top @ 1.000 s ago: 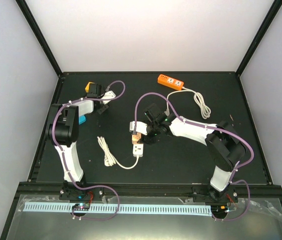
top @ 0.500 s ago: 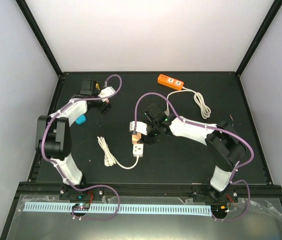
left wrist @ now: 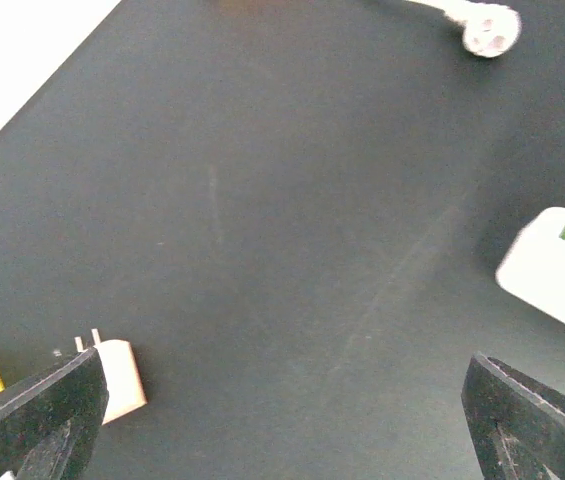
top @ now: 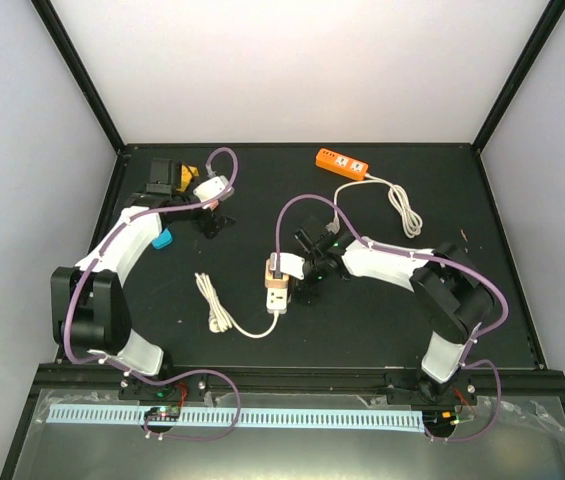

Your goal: Pull the plug off the socket

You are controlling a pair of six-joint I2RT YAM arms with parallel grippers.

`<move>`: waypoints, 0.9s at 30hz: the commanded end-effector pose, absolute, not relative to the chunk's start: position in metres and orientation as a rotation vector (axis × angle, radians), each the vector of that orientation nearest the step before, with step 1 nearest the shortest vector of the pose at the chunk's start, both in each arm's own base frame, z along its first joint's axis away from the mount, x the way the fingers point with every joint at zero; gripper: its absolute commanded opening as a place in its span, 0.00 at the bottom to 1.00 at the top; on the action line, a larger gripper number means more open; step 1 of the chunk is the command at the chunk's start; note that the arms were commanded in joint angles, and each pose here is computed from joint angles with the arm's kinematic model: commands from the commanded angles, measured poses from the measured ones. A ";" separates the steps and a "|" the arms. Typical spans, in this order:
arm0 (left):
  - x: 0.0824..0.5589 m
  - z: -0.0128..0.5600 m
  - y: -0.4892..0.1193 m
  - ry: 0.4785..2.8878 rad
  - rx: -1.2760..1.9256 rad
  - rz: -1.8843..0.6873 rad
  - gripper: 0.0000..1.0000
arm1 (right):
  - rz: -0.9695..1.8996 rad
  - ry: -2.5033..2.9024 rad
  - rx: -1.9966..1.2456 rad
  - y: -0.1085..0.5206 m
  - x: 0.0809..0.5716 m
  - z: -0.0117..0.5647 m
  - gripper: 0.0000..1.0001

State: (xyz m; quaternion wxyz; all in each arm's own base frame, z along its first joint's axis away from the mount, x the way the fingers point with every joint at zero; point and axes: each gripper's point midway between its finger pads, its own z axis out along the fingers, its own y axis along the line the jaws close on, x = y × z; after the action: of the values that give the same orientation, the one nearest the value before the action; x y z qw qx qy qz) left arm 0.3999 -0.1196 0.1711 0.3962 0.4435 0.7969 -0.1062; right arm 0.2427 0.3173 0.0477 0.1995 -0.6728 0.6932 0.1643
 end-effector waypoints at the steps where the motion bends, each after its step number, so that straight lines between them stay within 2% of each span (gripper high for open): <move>1: 0.367 0.176 -0.134 1.976 1.212 -0.435 0.99 | 0.464 1.909 -1.801 0.318 0.247 0.066 1.00; 10: 0.314 0.174 -0.155 1.839 1.416 -0.665 0.99 | 0.679 1.784 -1.530 0.310 0.263 0.115 1.00; 15: 0.294 0.177 -0.172 1.696 1.488 -0.783 0.98 | 0.820 1.630 -1.411 0.299 0.258 0.122 1.00; 27: 0.284 0.146 -0.207 1.649 1.672 -0.702 0.96 | 0.881 1.423 -1.343 0.304 0.251 0.107 1.00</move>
State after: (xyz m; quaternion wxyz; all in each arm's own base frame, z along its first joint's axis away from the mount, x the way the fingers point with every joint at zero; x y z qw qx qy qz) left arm 0.2813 -0.1954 0.1462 0.3253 0.6082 0.6631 -0.2910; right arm 0.2467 0.2929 0.0814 0.4159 -0.5472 0.6407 0.3422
